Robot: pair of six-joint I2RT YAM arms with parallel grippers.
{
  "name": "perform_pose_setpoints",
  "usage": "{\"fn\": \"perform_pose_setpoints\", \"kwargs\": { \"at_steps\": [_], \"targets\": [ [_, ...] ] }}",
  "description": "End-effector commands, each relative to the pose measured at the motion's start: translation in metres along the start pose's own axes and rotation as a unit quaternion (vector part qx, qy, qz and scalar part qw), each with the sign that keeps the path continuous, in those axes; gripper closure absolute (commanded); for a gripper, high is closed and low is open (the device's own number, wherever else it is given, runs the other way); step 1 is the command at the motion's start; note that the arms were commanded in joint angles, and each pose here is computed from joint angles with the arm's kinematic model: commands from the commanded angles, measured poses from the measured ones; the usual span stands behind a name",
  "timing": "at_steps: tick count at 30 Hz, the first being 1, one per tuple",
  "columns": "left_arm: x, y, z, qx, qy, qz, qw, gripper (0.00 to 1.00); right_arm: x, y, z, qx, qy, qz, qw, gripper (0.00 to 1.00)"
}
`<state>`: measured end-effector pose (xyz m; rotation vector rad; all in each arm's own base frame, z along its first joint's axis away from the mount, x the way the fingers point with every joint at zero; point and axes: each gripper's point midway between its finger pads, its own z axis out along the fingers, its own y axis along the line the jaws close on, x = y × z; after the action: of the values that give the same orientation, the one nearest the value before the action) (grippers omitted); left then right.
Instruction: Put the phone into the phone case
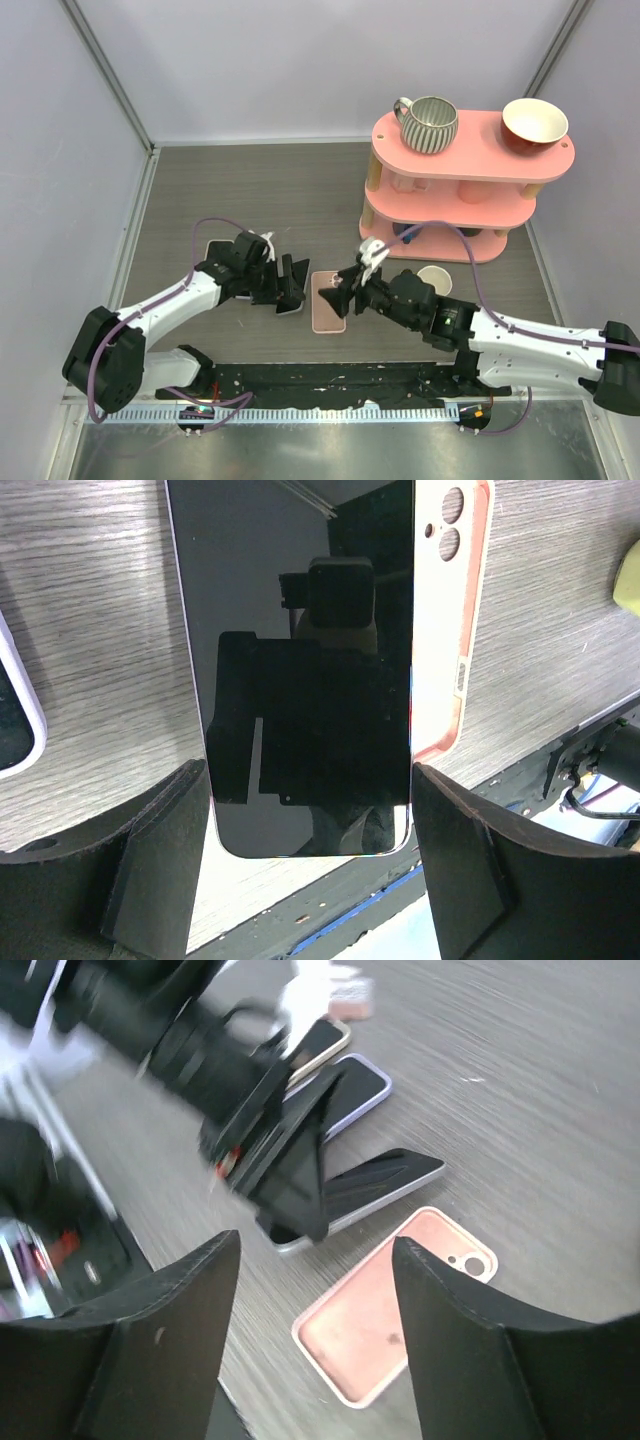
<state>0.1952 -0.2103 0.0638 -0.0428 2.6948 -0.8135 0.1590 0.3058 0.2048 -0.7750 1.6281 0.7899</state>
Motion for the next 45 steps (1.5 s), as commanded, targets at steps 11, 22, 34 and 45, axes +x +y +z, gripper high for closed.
{"fn": "perform_pose_setpoints", "kwargs": {
  "at_steps": [11,22,34,45],
  "targets": [
    [-0.001,-0.007,-0.001,0.015,-0.023,0.002,1.0,0.65,0.049,-0.036,0.072,0.228,0.072,0.5,0.832,0.38],
    [0.0,-0.009,-0.001,0.024,-0.022,0.002,0.999,0.65,0.068,-0.039,0.122,0.193,0.108,0.522,0.824,0.43],
    [0.002,-0.009,0.001,0.03,-0.022,-0.005,0.999,0.65,0.102,-0.034,0.137,0.193,0.151,0.514,0.822,0.6],
    [0.0,-0.037,-0.018,0.085,-0.021,-0.008,0.996,0.22,0.071,-0.034,0.129,0.144,0.125,0.473,0.86,0.99]
  ]
}}
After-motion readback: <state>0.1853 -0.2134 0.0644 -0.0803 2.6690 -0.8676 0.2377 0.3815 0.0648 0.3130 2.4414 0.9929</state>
